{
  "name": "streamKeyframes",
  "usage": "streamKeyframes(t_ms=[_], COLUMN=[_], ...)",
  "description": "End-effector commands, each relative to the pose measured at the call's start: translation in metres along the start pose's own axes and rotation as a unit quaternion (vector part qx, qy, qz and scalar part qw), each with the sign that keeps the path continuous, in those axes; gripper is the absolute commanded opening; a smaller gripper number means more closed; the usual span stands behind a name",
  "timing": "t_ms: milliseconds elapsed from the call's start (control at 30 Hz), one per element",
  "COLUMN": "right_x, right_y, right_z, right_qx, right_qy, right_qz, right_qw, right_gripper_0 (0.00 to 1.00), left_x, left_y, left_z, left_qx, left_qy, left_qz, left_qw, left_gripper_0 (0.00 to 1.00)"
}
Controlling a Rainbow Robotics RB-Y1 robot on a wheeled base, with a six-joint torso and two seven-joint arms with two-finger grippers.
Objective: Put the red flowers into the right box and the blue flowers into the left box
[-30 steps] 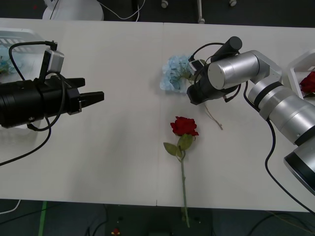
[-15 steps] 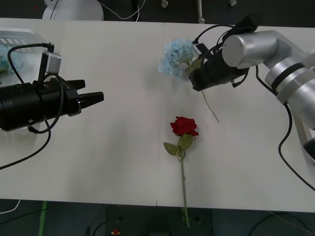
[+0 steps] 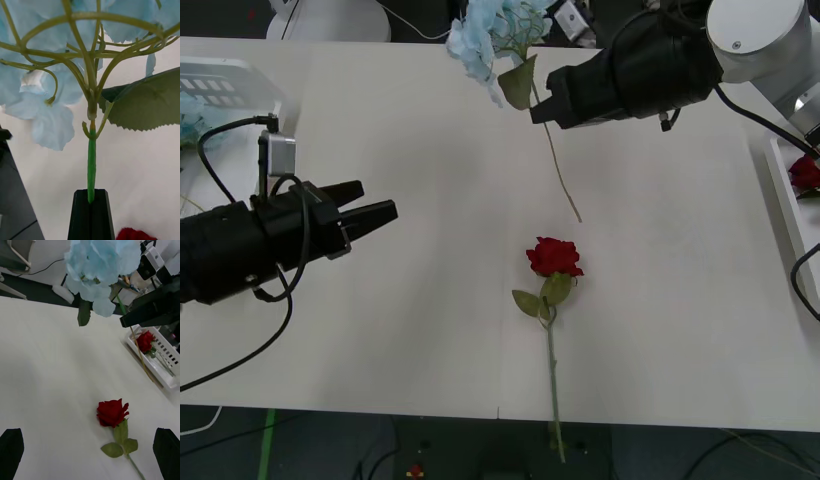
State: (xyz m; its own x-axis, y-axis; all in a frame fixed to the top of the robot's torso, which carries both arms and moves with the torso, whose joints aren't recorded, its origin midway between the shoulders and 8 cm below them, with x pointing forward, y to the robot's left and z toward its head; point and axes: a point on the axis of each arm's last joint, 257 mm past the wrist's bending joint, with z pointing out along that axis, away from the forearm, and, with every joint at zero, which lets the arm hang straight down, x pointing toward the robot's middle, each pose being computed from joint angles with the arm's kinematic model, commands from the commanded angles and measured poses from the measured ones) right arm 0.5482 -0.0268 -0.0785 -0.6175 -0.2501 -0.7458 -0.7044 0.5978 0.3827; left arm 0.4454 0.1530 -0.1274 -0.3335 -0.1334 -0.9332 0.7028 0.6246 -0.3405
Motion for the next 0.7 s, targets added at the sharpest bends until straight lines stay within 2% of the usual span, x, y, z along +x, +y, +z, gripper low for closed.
streamKeyframes(t_ms=[33, 167, 400, 700], right_x=[-0.040, -0.054, -0.061, -0.062], right_y=[0.068, 0.103, 0.144, 0.189], right_z=[0.005, 0.023, 0.048, 0.067], right_qx=[-0.055, -0.090, -0.124, -0.164], right_qy=[-0.058, -0.089, -0.111, -0.121], right_qz=[-0.061, -0.061, -0.065, -0.066], right_qw=[0.995, 0.990, 0.984, 0.977], right_gripper_0=[0.00, 0.00, 0.00, 0.00], left_x=[0.005, 0.003, 0.005, -0.011], left_y=[-0.048, -0.072, -0.087, -0.092], left_z=[0.019, 0.030, 0.039, 0.055], left_qx=[0.025, 0.016, 0.018, 0.014], left_qy=[-0.052, -0.092, -0.106, -0.132], left_qz=[-0.020, -0.038, -0.047, -0.042], left_qw=[0.998, 0.995, 0.993, 0.990], left_gripper_0=[1.00, 1.00, 1.00, 1.00])
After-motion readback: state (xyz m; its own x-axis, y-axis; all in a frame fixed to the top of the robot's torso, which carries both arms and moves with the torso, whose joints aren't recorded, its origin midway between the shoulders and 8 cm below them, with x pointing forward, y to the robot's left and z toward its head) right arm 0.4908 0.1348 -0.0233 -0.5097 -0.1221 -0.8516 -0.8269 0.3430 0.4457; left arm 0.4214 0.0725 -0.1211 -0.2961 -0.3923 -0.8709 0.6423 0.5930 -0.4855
